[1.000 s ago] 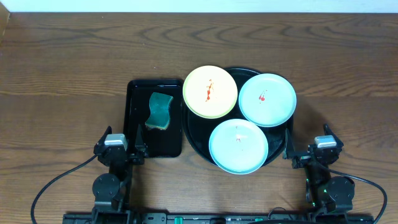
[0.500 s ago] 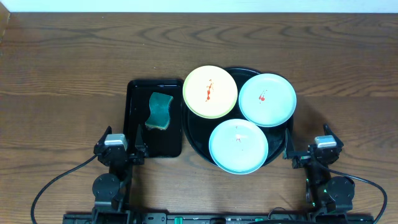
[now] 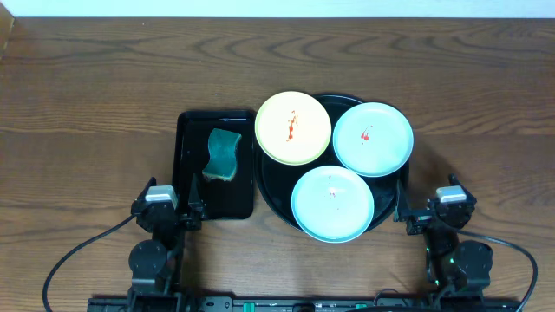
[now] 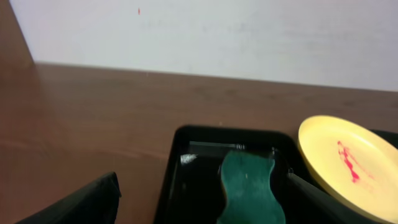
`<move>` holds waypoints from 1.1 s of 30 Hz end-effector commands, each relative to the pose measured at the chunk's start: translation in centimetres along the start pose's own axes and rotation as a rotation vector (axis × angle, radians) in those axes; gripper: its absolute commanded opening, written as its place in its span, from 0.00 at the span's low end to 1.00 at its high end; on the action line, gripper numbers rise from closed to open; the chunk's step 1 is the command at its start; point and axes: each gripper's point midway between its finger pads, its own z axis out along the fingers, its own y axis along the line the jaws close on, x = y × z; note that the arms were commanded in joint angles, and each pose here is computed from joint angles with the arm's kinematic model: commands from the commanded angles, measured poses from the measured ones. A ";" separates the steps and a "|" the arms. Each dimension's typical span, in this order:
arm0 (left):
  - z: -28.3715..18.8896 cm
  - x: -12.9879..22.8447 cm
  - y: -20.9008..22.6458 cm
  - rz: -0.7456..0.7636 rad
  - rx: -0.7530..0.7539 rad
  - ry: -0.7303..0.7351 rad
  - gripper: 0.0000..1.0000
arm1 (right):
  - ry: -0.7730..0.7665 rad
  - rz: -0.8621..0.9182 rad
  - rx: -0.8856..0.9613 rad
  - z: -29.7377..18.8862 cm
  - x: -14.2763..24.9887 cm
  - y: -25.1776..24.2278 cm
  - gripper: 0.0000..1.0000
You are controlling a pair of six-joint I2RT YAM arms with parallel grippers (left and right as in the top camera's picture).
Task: Clean dirty plates on tray and stack at the side
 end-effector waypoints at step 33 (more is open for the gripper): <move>0.7 -2.3 -2.9 -0.082 0.057 0.672 0.83 | 0.562 0.135 -0.314 3.8 -6.4 4.3 0.99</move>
